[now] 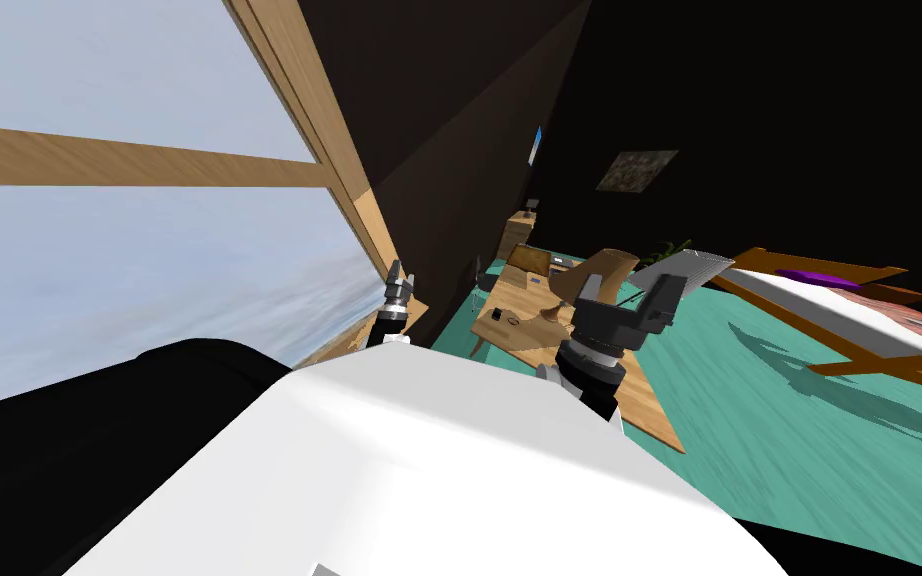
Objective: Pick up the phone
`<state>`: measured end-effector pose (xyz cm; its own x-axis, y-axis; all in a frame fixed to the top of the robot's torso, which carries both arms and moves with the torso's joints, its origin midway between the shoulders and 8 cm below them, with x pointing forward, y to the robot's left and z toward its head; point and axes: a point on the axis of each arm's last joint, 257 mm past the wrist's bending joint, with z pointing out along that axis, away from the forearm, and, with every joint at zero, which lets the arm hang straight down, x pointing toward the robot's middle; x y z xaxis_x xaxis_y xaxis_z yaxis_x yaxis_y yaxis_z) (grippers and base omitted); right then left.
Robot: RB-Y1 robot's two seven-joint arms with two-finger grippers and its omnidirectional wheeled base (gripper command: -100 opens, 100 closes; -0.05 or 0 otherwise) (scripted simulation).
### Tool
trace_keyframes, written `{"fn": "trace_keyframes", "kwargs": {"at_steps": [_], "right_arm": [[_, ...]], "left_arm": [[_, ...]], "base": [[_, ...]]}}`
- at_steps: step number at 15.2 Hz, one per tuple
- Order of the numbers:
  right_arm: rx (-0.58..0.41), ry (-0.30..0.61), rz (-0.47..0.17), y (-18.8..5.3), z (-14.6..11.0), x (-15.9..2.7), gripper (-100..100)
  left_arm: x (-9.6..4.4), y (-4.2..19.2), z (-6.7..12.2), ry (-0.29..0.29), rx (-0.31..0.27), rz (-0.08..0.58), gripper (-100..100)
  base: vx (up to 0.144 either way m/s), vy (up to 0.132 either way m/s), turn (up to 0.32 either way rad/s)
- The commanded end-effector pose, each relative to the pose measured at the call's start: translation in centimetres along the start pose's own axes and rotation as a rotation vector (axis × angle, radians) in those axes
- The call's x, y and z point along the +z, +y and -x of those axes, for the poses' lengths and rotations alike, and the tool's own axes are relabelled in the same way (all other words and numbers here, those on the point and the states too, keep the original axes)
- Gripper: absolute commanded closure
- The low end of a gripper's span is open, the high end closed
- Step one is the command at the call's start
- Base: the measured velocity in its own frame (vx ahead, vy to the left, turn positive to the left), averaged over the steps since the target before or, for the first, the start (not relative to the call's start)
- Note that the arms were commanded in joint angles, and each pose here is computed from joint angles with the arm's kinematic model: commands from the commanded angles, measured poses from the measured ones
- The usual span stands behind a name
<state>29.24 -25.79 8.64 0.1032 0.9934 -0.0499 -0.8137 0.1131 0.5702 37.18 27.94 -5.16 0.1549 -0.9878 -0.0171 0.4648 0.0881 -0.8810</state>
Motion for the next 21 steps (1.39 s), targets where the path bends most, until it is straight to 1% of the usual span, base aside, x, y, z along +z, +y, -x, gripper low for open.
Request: {"fn": "trace_keyframes", "kwargs": {"at_steps": [1, 2, 3, 5, 6, 7, 8, 9, 10, 11, 12, 13, 14, 15, 16, 17, 18, 19, 20, 21], "right_arm": [[-0.008, 0.031, -0.018, -0.7, -0.4, 0.0, -100], [-0.016, 0.049, -0.035, -1.5, -0.6, 0.1, -100], [-0.016, 0.051, -0.035, -1.5, -0.6, 0.1, -100], [-0.04, 0.082, -0.086, -3.7, -0.8, 0.1, -100], [-0.04, 0.082, -0.086, -3.7, -0.8, 0.1, -100], [-0.056, 0.092, -0.119, -5.2, -0.7, 0.2, -100], [-0.056, 0.092, -0.119, -5.2, -0.7, 0.2, -100], [-0.074, 0.1, -0.157, -6.9, -0.6, 0.2, -100], [-0.074, 0.1, -0.157, -6.9, -0.6, 0.2, -100], [-0.095, 0.105, -0.197, -8.7, -0.3, 0.2, -100], [-0.095, 0.105, -0.2, -8.8, -0.3, 0.1, -100], [-0.118, 0.11, -0.235, -10.5, 0.0, 0.1, -100], [-0.119, 0.109, -0.248, -10.9, 0.0, 0.1, -100], [-0.119, 0.109, -0.248, -10.9, 0.0, 0.1, -100], [-0.145, 0.114, -0.289, -12.8, 0.4, 0.0, -100], [-0.145, 0.113, -0.301, -13.1, 0.5, -0.1, -100], [-0.172, 0.118, -0.328, -14.6, 0.8, 0.1, -100], [-0.174, 0.117, -0.36, -15.6, 1.0, -0.4, -100], [-0.199, 0.122, -0.377, -16.7, 1.4, 0.1, -100], [-0.205, 0.122, -0.416, -17.9, 1.6, -0.7, -100]], "left_arm": [[0.0, 0.0, 0.0, 0.0, 0.0, 0.0, 0], [0.0, 0.0, 0.0, 0.0, 0.0, 0.0, 0], [0.0, 0.0, 0.0, 0.0, 0.0, 0.0, 0], [0.0, 0.0, 0.0, 0.0, 0.0, 0.0, 0], [0.0, 0.0, 0.0, 0.0, 0.0, 0.0, 0], [0.0, 0.0, 0.0, 0.0, 0.0, 0.0, 0], [0.0, 0.0, 0.0, 0.0, 0.0, 0.0, 0], [0.0, 0.0, 0.0, 0.0, 0.0, 0.0, 0], [0.0, 0.0, 0.0, 0.0, 0.0, 0.0, 0], [0.0, 0.0, 0.0, 0.0, 0.0, 0.0, 0], [0.0, 0.0, 0.0, 0.0, 0.0, 0.0, 0], [0.0, 0.0, 0.0, 0.0, 0.0, 0.0, 0], [0.0, 0.0, 0.0, 0.0, 0.0, 0.0, 0], [0.0, 0.0, 0.0, 0.0, 0.0, 0.0, 0], [0.0, 0.0, 0.0, 0.0, 0.0, 0.0, 0], [0.0, 0.0, 0.0, 0.0, 0.0, 0.0, 0], [0.0, 0.0, 0.0, 0.0, 0.0, 0.0, 0], [0.0, 0.0, 0.0, 0.0, 0.0, 0.0, 0], [0.0, 0.0, 0.0, 0.0, 0.0, 0.0, 0], [0.0, 0.0, 0.0, 0.0, 0.0, 0.0, 0]], "base": [[-0.01, -0.003, 0.036], [-0.026, -0.009, 0.077], [-0.036, -0.014, 0.064], [-0.051, -0.013, 0.103], [-0.053, -0.018, 0.095], [-0.051, -0.021, 0.116], [-0.047, -0.017, 0.113], [-0.048, -0.013, 0.149], [-0.045, -0.012, 0.105], [-0.05, -0.012, 0.115], [-0.053, -0.015, 0.122], [-0.064, -0.017, 0.14], [-0.062, -0.015, 0.144], [-0.038, -0.009, 0.067], [-0.035, -0.006, 0.14], [-0.036, -0.01, 0.155], [-0.046, -0.011, 0.207], [-0.047, -0.013, 0.179], [-0.059, -0.019, 0.215], [-0.062, -0.023, 0.177]]}}
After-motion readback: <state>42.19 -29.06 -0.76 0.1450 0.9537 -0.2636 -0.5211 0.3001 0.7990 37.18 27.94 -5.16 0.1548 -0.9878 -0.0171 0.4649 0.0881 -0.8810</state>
